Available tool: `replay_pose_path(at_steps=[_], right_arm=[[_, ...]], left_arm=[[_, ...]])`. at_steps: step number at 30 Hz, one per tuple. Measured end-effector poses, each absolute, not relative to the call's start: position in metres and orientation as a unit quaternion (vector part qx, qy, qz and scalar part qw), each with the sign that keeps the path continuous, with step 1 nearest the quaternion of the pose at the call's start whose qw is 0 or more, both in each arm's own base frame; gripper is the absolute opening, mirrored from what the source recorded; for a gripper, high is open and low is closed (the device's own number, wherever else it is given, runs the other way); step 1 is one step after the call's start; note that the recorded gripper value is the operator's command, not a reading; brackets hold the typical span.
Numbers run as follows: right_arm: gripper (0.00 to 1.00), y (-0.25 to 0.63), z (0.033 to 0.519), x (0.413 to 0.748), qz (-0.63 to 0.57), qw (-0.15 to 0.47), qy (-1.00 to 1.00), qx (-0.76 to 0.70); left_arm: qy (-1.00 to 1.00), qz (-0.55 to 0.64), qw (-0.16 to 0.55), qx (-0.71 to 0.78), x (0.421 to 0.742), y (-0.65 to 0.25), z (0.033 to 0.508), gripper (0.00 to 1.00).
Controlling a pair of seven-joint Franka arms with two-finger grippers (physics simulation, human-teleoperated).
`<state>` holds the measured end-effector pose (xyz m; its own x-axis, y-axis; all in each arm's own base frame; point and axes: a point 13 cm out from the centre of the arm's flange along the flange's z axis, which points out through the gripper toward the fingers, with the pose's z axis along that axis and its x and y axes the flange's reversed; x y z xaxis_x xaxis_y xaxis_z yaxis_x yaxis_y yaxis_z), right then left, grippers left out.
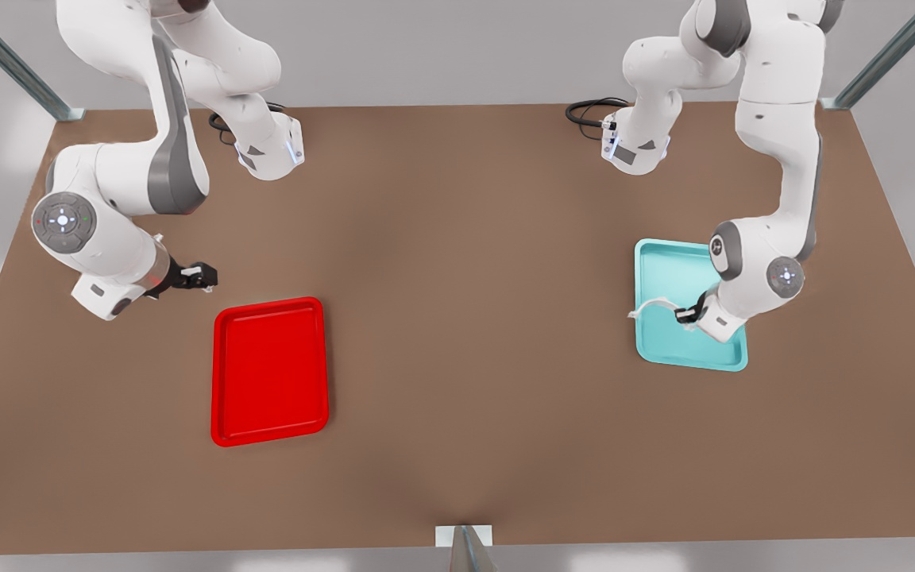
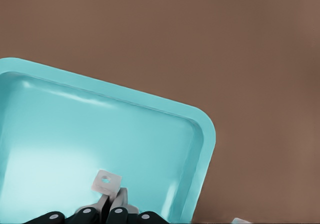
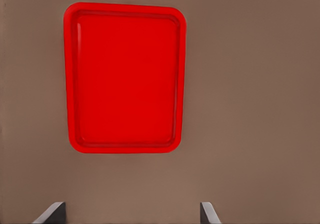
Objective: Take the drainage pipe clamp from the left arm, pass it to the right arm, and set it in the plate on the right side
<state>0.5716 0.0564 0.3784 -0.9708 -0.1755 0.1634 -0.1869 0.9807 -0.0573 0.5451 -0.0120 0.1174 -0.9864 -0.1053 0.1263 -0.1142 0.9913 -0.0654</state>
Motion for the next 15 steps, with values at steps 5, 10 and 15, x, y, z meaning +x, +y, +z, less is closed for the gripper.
replay_pose_path(at_steps=[5, 10, 15], right_arm=[[1.00, 0.179, 0.325, 0.618, -0.025, 0.081, -0.980, 0.179], [1.00, 0.291, 0.247, 0.615, -0.075, 0.079, -0.940, 0.323], [1.00, 0.358, 0.211, 0.609, -0.110, 0.029, -0.884, 0.453]], left_arm=[[-0.995, 0.059, 0.084, 0.022, 0.571, -0.128, 0.134, 0.21], [-0.990, 0.096, 0.101, 0.022, 0.592, -0.256, 0.157, 0.21], [-0.984, 0.108, 0.117, 0.074, 0.600, -0.336, 0.159, 0.21]])
